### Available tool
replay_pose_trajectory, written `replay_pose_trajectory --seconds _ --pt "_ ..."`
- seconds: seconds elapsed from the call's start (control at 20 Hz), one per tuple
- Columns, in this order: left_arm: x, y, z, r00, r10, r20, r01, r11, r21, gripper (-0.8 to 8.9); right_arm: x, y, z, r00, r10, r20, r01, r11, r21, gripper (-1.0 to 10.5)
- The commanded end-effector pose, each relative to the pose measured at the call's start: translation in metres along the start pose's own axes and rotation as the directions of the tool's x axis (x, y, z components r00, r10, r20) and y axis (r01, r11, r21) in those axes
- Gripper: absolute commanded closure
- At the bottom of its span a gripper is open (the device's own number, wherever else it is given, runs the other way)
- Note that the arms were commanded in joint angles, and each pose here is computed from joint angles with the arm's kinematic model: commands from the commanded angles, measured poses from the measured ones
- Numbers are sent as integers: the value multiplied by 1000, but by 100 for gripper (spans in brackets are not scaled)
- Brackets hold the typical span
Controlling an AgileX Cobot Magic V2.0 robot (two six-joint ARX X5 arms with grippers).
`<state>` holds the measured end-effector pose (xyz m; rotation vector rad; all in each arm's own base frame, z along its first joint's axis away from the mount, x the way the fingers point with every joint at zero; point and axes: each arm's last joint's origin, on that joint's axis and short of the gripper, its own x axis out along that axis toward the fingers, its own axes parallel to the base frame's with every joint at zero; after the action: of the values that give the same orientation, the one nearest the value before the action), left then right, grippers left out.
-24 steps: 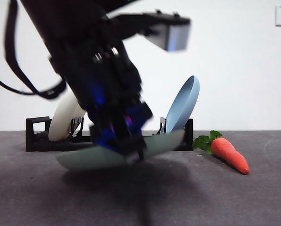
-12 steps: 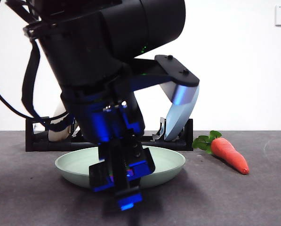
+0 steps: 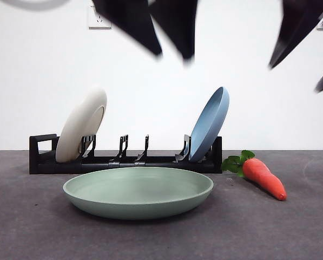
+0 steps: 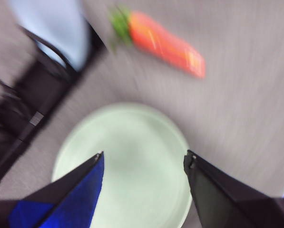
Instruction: Take the green plate from the plate rack,put the plate on the table,take the carrot from the table,put the carrot in the plate
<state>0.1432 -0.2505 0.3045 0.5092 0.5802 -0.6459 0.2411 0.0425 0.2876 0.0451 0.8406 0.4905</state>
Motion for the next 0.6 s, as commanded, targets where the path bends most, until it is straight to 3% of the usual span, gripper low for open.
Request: replay_pose_trajectory --seconds 0.05,0.15,0.35,0.6 --pt "-34 12 12 996 -41 81 52 989 -139 527 33 -5 6 1000 14 -18 -14 1000 -4 357" --pt "-66 25 18 985 -57 161 88 977 -195 528 61 -10 8 999 14 -32 -14 1000 -15 356" --pt "-117 46 14 955 -93 280 171 949 -267 530 107 -23 4 995 -69 -72 68 997 -23 356" --pt "-151 60 -1 934 -109 340 224 921 -319 530 144 -31 -6 984 -133 -118 130 991 -33 357"
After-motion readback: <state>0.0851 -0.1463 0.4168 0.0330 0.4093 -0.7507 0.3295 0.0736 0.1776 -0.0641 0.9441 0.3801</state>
